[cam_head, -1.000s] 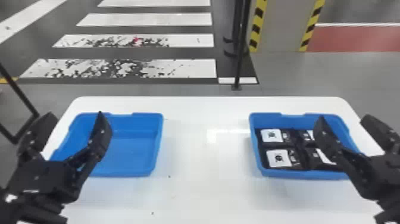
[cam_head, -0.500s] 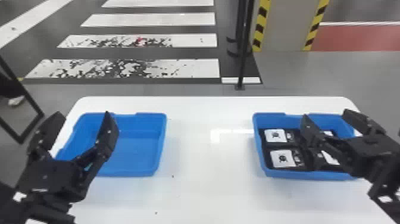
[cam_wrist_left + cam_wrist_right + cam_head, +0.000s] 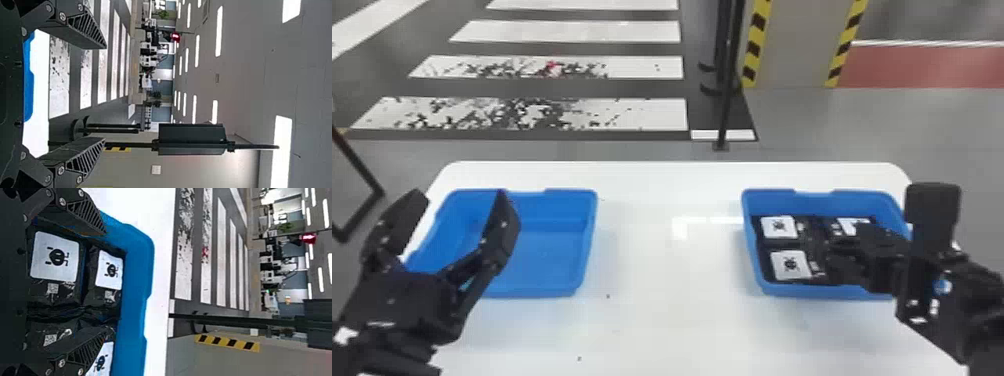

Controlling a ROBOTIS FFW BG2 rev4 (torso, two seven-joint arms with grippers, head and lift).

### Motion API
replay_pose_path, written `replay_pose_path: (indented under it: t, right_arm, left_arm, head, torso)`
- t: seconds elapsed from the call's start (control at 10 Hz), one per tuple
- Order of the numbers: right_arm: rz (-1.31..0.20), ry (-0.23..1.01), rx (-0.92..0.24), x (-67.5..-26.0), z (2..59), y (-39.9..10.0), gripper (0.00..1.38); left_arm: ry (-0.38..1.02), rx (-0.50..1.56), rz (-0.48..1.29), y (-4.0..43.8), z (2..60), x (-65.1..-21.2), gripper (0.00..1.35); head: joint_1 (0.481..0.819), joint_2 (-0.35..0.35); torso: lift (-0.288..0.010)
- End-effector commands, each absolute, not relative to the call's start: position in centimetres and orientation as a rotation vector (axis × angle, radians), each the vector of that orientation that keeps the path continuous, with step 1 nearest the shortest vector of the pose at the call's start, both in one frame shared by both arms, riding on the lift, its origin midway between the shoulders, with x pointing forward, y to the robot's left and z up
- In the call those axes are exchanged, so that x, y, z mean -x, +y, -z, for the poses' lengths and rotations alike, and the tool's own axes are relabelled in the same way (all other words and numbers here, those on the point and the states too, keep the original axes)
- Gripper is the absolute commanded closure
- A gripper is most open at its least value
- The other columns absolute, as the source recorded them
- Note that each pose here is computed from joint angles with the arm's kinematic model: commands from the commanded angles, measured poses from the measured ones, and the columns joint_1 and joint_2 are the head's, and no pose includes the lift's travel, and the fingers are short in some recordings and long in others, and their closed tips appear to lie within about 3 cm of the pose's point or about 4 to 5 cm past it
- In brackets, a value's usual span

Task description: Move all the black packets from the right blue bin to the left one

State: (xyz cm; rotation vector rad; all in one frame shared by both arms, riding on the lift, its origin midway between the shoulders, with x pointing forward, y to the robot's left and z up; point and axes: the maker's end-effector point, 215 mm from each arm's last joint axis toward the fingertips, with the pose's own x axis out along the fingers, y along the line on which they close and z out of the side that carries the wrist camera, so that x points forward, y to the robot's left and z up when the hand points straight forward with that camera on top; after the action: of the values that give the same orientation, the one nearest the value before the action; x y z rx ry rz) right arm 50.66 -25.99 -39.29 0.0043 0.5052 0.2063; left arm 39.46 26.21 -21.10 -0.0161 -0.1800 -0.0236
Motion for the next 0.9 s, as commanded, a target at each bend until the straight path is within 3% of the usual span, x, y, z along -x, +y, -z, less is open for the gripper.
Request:
replay_pose_path:
  t: [0.0, 0.4, 0.8]
  right_arm:
    - [-0.220, 0.566, -0.020, -51.3, 41.8, -25.8, 0.17]
    - [-0.247, 0.687, -0.040, -51.5, 45.6, -25.1, 0.16]
    - [-0.264, 0.711, -0.050, -51.5, 46.9, -24.6, 0.16]
  left_arm:
    - [-0.180, 0.016, 0.025, 26.2, 21.1, -39.5, 0.22]
    - [-0.182, 0.014, 0.026, 26.2, 21.1, -39.5, 0.22]
    - [-0.179, 0.012, 0.028, 26.1, 21.3, -39.5, 0.22]
  head:
    - [0.695, 0.003]
    - [0.695, 0.006]
    - [0.695, 0.019]
  torso:
    - [-0.140]
    - [-0.140]
    - [-0.140]
